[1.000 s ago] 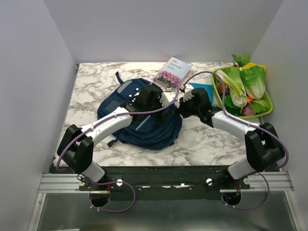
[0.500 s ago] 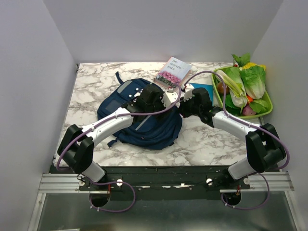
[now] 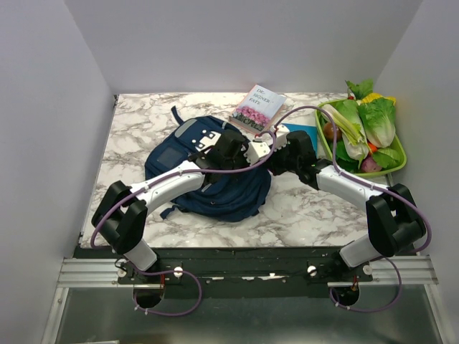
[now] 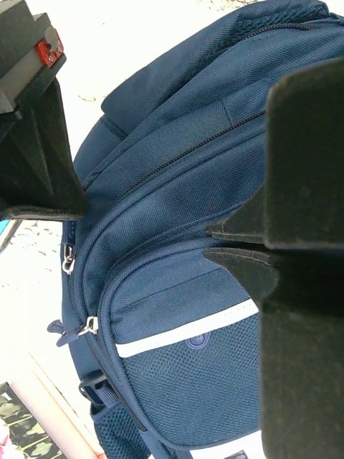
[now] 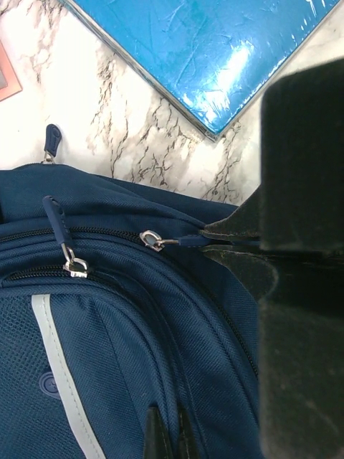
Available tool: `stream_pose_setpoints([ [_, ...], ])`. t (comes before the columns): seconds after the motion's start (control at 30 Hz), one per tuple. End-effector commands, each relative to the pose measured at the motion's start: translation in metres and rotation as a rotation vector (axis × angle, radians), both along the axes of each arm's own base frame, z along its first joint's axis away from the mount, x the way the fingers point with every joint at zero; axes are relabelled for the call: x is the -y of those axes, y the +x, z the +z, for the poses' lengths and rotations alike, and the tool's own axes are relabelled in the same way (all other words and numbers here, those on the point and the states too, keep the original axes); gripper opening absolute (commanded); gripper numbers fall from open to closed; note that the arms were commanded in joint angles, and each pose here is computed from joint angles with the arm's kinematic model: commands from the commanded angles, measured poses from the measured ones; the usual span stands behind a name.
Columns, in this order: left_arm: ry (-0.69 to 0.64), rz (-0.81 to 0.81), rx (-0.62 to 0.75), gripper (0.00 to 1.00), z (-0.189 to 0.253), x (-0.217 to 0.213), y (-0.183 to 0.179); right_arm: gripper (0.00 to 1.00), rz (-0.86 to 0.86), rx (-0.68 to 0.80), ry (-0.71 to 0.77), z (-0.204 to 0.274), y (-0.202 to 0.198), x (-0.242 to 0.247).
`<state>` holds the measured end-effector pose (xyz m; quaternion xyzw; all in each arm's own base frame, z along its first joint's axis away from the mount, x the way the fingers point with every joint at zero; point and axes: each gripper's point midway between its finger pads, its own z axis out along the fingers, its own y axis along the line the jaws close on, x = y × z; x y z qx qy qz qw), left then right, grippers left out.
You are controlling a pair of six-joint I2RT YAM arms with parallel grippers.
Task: Pack the student bag
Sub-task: Zip the student bag at the center of the board.
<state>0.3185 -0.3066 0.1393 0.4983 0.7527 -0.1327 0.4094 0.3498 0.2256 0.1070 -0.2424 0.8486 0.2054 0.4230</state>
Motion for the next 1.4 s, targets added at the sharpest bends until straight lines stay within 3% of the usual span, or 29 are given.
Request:
stream_pose_setpoints([
  [0.0, -0.009, -0.004, 0.037, 0.00, 0.013, -0.002, 0.006, 0.01, 0.020, 0.030, 0.047, 0.014, -0.001, -0.005],
  [0.27, -0.043, -0.358, -0.112, 0.00, 0.031, 0.006, -0.067, 0.01, 0.025, 0.050, 0.032, 0.024, 0.007, -0.003],
  [0.57, 0.049, -0.815, -0.130, 0.00, 0.035, -0.043, -0.159, 0.01, 0.144, 0.056, 0.060, 0.033, 0.003, -0.018],
  [0.8, 0.117, -0.980, -0.135, 0.00, 0.027, -0.073, -0.191, 0.01, 0.235, 0.023, 0.138, 0.042, 0.003, -0.046],
  [0.97, 0.160, -0.934, -0.108, 0.00, 0.028, -0.082, -0.183, 0.01, 0.236, 0.040, 0.132, 0.048, 0.014, -0.058],
  [1.07, 0.187, -0.834, -0.078, 0.00, 0.024, -0.089, -0.165, 0.16, 0.181, 0.040, 0.127, 0.049, 0.016, -0.051],
  [1.1, 0.189, -0.811, -0.069, 0.00, 0.024, -0.093, -0.160, 0.30, 0.169, 0.031, 0.115, 0.043, 0.012, -0.047],
  [1.2, 0.181, -0.775, -0.055, 0.00, 0.026, -0.109, -0.145, 0.50, 0.124, 0.098, 0.100, 0.051, 0.010, -0.034],
  [1.37, 0.241, -0.742, -0.065, 0.00, 0.026, -0.133, -0.134, 0.58, 0.118, 0.077, 0.141, 0.029, -0.024, -0.020],
])
